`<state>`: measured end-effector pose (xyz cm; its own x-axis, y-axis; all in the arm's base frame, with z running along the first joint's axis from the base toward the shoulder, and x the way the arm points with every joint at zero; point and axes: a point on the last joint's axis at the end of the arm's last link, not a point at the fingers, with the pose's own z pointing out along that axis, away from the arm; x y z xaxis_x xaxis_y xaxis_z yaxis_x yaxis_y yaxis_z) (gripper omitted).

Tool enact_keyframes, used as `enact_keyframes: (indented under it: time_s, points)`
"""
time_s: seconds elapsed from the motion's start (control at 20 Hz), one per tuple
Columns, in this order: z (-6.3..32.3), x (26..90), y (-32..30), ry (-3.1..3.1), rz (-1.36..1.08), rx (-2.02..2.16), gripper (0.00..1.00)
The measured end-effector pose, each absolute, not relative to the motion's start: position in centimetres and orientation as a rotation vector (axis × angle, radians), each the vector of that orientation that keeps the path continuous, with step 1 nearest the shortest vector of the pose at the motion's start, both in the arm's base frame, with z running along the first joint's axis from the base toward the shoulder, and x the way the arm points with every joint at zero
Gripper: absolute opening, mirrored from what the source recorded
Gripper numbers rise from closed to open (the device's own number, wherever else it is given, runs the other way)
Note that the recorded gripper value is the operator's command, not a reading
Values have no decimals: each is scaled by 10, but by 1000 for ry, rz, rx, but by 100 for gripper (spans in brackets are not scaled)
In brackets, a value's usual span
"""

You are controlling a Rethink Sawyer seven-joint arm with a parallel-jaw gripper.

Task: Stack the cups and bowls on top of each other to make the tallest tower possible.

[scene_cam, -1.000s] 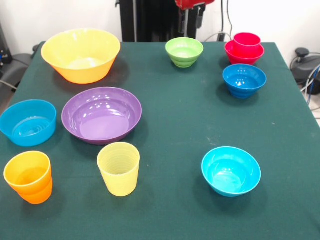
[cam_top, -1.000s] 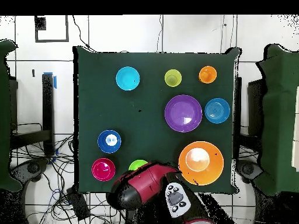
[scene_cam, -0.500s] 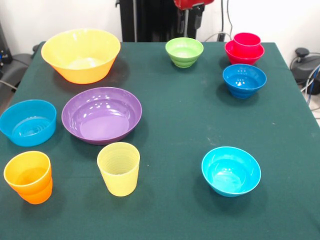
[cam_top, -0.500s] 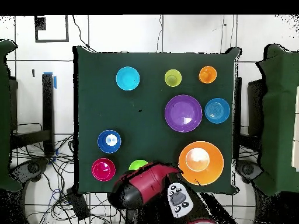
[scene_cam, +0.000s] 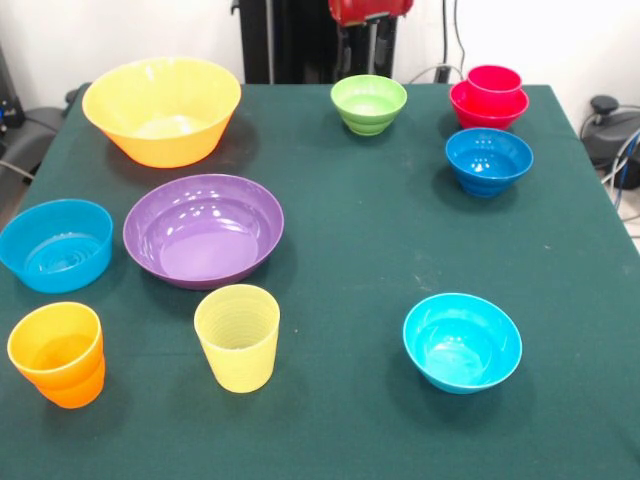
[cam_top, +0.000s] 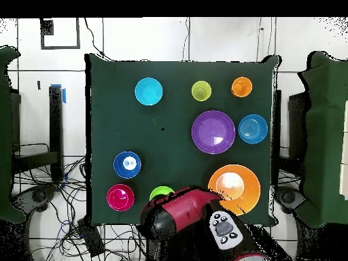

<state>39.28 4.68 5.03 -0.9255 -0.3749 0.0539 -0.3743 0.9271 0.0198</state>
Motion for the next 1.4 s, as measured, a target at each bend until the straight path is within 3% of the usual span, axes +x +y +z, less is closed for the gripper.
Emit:
enact_keyframes:
  time_s: [1.4]
  points:
    - [70,436,120,-3085,-147,582,100]
